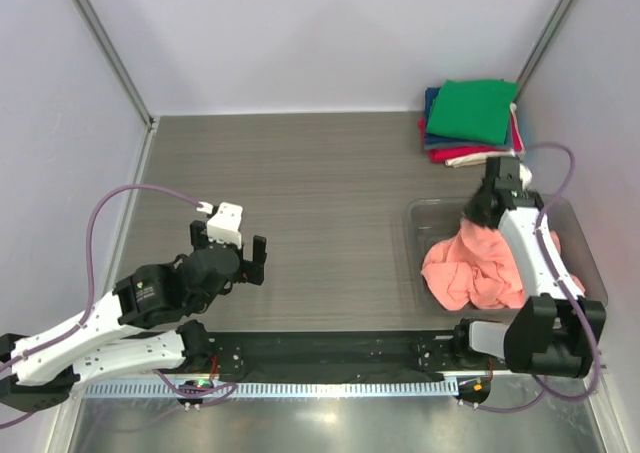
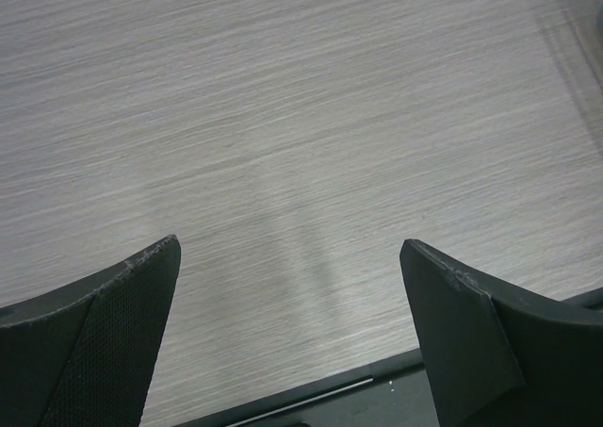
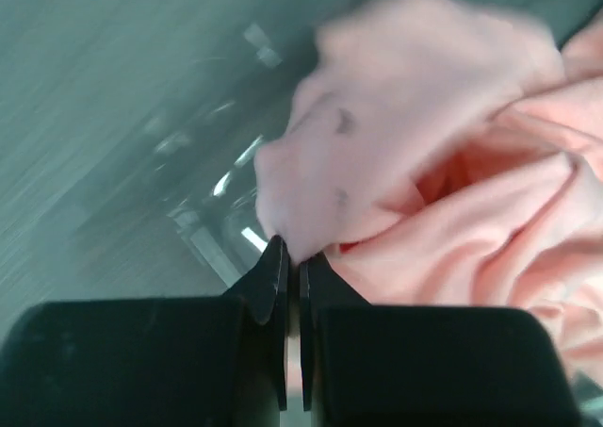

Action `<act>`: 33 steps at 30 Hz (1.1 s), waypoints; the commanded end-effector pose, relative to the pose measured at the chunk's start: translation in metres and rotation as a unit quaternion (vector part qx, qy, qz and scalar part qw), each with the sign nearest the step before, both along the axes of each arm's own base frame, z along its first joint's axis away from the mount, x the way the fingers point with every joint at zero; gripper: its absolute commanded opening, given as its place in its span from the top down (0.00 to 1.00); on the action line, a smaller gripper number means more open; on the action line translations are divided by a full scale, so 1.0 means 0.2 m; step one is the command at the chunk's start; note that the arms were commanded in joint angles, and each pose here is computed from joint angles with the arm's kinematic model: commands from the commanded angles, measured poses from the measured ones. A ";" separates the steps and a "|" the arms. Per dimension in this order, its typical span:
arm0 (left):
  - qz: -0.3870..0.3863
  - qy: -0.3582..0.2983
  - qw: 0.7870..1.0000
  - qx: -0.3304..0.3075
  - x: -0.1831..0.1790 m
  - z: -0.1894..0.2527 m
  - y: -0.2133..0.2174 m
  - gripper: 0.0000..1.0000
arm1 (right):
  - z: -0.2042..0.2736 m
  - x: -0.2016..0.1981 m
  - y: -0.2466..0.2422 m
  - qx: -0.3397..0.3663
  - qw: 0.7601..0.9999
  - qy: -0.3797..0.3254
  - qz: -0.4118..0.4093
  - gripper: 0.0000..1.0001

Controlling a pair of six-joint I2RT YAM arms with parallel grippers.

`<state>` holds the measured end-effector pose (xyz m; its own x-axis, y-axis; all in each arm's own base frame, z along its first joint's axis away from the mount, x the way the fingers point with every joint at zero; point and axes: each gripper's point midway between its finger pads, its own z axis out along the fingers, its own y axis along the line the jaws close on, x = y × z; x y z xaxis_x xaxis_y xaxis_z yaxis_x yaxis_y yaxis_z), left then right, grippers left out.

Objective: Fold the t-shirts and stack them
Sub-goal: Grab the tshirt from the pile, then move the tshirt to the center of the board, then flatten the tshirt out

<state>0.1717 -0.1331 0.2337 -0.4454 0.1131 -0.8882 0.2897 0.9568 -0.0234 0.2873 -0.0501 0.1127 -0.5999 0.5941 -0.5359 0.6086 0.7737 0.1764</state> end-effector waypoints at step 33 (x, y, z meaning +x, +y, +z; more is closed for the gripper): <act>0.164 -0.078 0.981 -0.061 -0.01 0.20 0.48 0.00 | 0.42 0.04 1.07 0.116 0.949 -0.152 0.251 0.09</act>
